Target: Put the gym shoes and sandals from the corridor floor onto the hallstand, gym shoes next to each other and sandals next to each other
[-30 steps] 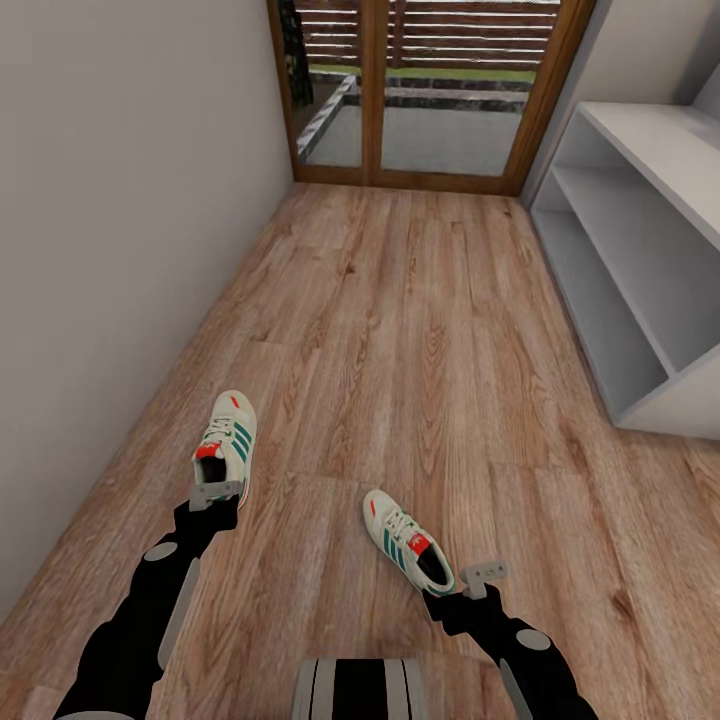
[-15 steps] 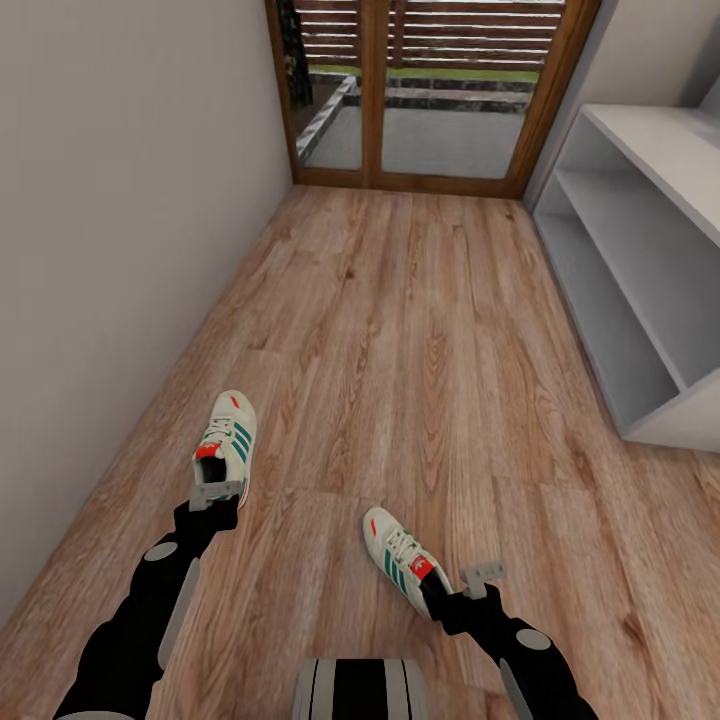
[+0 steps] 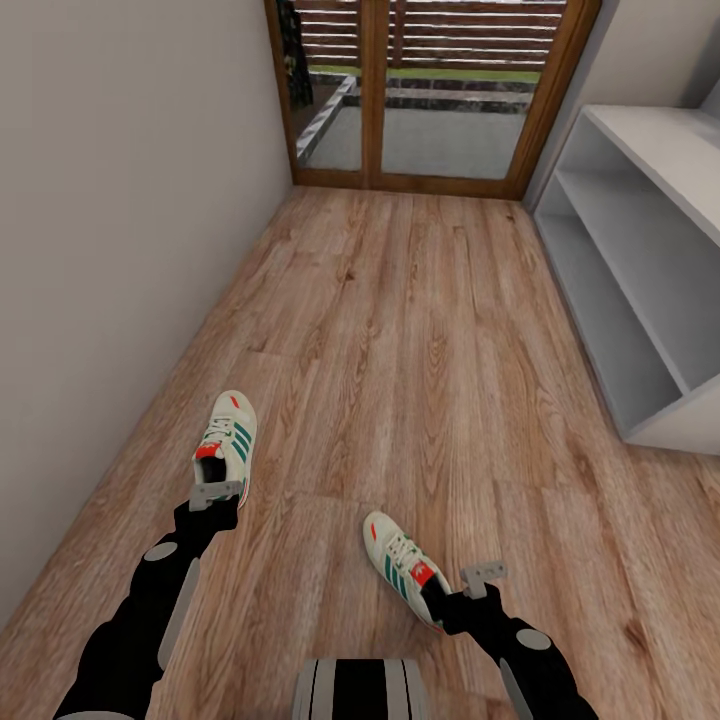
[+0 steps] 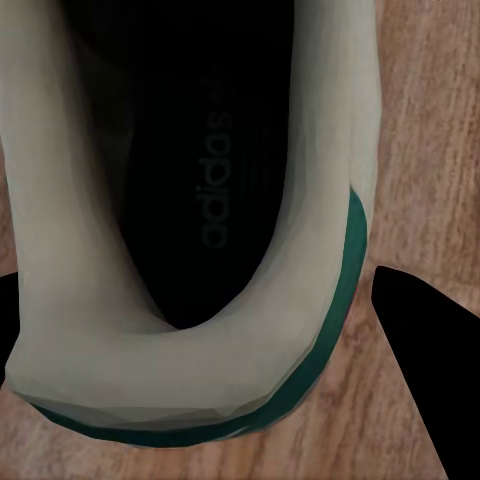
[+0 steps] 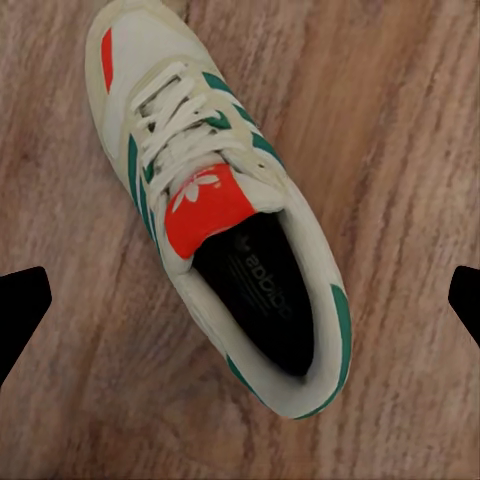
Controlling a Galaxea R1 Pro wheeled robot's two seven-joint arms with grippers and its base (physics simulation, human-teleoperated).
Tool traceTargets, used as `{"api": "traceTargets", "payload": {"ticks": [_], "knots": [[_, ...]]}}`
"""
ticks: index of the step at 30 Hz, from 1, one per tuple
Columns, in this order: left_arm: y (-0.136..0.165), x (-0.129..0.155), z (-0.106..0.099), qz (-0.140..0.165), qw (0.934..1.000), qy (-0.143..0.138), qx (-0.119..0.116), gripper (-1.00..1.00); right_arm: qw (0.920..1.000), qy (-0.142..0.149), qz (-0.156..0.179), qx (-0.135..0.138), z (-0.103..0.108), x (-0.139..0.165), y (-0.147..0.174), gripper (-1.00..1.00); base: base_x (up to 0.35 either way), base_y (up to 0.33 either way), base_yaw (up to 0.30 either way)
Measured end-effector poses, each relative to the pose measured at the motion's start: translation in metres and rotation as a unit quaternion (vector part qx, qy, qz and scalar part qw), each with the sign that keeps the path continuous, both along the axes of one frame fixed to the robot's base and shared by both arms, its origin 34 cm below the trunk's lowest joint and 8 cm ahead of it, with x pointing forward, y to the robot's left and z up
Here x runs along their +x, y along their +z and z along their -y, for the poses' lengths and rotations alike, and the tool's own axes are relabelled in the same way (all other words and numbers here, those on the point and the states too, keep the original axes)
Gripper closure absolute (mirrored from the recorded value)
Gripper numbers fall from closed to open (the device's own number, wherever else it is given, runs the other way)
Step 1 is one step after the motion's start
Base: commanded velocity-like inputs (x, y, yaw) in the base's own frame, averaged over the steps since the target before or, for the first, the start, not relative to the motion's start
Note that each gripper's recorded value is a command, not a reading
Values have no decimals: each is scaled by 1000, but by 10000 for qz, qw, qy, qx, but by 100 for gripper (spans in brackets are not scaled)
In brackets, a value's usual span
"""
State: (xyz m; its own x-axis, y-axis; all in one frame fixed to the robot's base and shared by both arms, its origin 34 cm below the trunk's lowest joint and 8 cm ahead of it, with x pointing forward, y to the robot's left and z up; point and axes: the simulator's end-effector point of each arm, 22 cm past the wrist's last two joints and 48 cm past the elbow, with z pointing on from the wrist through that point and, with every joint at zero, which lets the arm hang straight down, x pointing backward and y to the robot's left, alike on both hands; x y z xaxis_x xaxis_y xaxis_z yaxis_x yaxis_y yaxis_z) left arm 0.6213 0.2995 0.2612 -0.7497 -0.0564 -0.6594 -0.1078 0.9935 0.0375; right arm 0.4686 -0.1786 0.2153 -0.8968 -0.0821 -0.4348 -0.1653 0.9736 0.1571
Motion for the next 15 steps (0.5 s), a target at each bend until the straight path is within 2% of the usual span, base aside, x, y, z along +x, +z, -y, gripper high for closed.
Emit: {"api": "traceTargets", "payload": {"ticks": [3, 10, 15], "knots": [[0, 0, 0, -1, 10000, -1, -1, 100, 10000, 15, -2, -10, 2, 0, 0, -100, 16, 0, 0], [0, 0, 0, 0, 10000, 0, 0, 100, 9995, 142, -24, -284, 33, -3, -5, -100, 3, 0, 0], [0, 0, 0, 0, 10000, -1, -1, 100, 9991, 193, -38, -379, 44, -5, -6, -100, 0, 0, 0]]}}
